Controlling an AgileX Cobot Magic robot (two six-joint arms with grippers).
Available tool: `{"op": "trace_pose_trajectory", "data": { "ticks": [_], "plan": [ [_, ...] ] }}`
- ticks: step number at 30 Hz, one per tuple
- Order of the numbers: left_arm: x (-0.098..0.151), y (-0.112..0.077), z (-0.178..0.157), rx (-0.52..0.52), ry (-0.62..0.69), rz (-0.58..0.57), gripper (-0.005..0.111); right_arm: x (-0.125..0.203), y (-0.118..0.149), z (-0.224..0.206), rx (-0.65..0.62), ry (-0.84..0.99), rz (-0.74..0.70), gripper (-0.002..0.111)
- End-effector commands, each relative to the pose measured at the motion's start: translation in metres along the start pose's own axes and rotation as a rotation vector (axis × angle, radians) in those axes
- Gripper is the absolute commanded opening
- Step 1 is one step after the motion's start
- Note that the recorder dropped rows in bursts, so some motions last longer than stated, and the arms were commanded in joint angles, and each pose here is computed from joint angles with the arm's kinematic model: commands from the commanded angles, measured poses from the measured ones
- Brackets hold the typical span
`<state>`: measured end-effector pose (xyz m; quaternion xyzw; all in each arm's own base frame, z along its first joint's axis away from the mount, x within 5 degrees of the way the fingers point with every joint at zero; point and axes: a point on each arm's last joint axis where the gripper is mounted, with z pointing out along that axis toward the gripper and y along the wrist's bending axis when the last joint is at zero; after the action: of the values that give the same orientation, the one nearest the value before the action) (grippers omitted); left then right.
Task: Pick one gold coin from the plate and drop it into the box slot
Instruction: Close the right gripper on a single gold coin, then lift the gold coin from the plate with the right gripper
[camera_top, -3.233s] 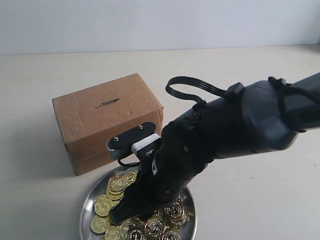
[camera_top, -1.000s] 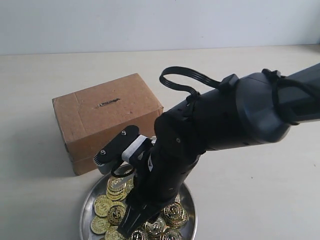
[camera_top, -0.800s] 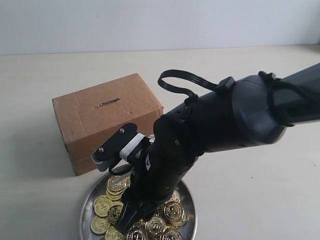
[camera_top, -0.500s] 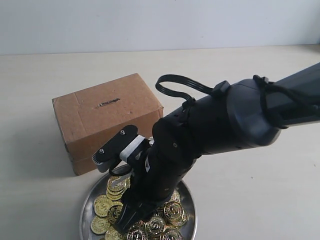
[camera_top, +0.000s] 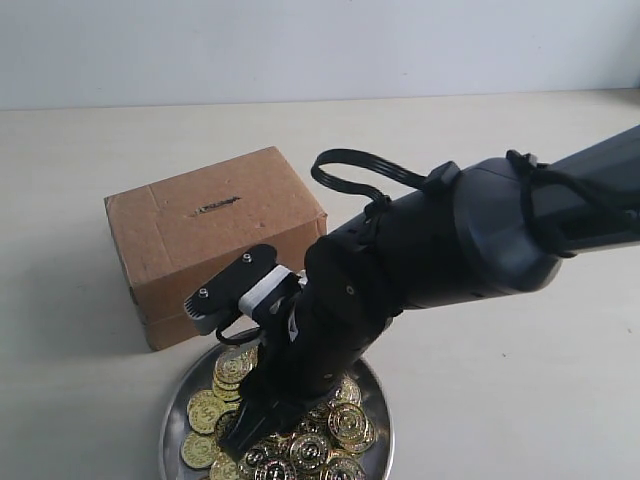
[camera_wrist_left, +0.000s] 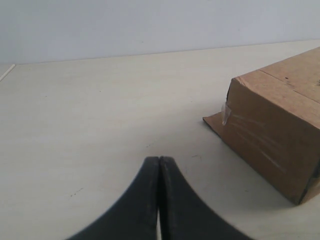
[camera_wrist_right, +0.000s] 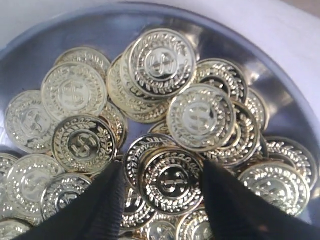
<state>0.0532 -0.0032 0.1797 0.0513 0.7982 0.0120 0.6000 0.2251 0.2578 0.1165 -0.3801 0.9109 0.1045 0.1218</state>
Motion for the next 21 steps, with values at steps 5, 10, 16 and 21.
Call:
{"op": "trace_pose_trajectory", "data": {
  "ticks": [5, 10, 16, 21],
  "plan": [
    [-0.0015, -0.0005, -0.0005, 0.008, -0.016, -0.013, 0.0, -0.0035, -0.0029, 0.0008, 0.006, -0.034, 0.126, 0.051],
    [-0.0015, -0.0005, -0.0005, 0.008, -0.016, -0.013, 0.0, -0.0019, -0.0033, 0.0049, 0.008, -0.019, 0.196, 0.051],
    [-0.0015, -0.0005, -0.0005, 0.008, -0.016, -0.013, 0.0, -0.0008, -0.0037, 0.0087, 0.009, -0.01, 0.198, 0.051],
    [-0.0015, -0.0005, -0.0005, 0.008, -0.016, -0.013, 0.0, -0.0001, -0.0035, 0.0087, 0.007, -0.003, 0.199, 0.04]
  ]
}}
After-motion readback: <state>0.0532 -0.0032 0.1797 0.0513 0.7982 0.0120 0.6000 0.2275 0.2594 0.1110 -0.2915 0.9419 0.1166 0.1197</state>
